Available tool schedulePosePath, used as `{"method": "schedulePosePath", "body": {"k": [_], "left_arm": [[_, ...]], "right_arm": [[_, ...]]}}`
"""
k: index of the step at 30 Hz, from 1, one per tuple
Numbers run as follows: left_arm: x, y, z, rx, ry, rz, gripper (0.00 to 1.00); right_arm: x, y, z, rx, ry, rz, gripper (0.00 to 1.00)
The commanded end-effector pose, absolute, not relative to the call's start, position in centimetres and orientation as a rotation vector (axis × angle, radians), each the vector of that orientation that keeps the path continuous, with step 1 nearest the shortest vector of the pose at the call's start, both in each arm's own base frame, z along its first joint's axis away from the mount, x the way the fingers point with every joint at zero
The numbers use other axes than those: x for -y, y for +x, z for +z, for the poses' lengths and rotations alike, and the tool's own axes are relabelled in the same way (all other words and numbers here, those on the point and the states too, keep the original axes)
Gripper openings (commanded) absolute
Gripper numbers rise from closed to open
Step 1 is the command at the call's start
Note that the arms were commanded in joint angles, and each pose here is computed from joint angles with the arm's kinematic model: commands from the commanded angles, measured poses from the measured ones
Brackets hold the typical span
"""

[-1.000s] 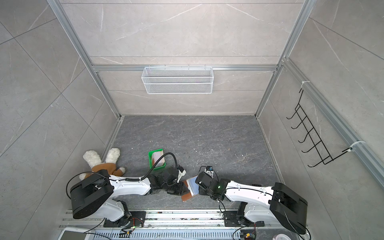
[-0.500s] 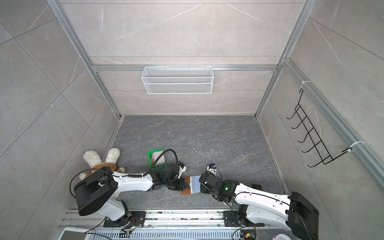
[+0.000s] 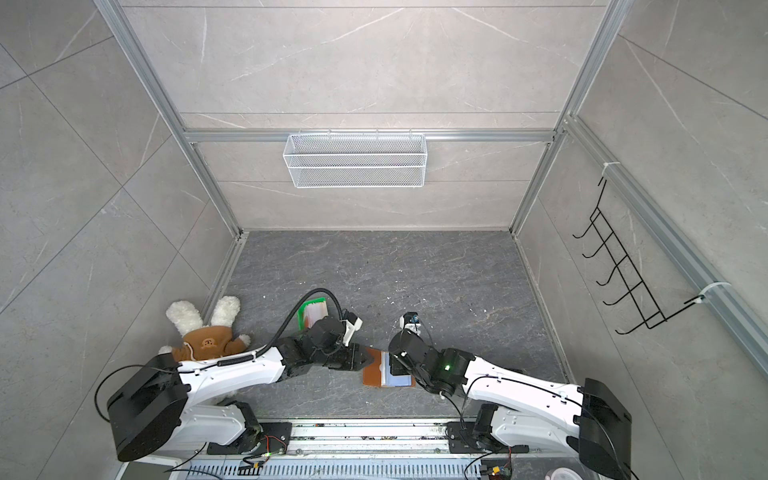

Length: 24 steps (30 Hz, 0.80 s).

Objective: Put the credit cards into the card holder

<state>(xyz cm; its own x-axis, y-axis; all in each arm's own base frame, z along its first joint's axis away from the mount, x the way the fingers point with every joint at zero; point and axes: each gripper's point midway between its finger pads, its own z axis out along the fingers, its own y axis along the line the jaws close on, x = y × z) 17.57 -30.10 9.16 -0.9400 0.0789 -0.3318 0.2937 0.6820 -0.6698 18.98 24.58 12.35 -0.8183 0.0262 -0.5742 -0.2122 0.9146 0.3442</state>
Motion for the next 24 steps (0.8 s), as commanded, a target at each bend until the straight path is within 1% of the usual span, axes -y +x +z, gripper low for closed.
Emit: {"method": "schedulePosePath", "body": {"k": [1,7,11,13,17,20,24], "left_arm": [[28.0,18.6,10.5,-2.614,0.254,-1.067,0.33],[23.3,20.2,11.3,-2.639,0.134,-0.896,0.35],[20.2,20.7,11.1,-2.654,0.036,-0.795,0.37],[18.8,21.1,11.2,-2.656,-0.015,-0.767,0.39],[15.7,21.8,10.8,-2.675,-0.128,-0.660,0.43],[13.2,22.5,10.4,-2.690,-0.234,-0.560,0.41],[11.2,23.4,10.3,-2.680,-0.328,-0.510,0.41]], "right_arm": [[-26.3,19.9,13.9,-2.438,-0.240,0.462,0.39],[-30.4,21.6,14.8,-2.417,-0.317,0.440,0.44],[-32.6,22.2,14.8,-2.420,-0.325,0.483,0.46],[-33.3,22.2,14.8,-2.423,-0.323,0.519,0.47],[-33.2,21.9,14.8,-2.422,-0.306,0.550,0.48],[-32.5,21.6,15.0,-2.415,-0.293,0.556,0.48],[-31.6,21.3,15.1,-2.416,-0.287,0.544,0.48]]}}
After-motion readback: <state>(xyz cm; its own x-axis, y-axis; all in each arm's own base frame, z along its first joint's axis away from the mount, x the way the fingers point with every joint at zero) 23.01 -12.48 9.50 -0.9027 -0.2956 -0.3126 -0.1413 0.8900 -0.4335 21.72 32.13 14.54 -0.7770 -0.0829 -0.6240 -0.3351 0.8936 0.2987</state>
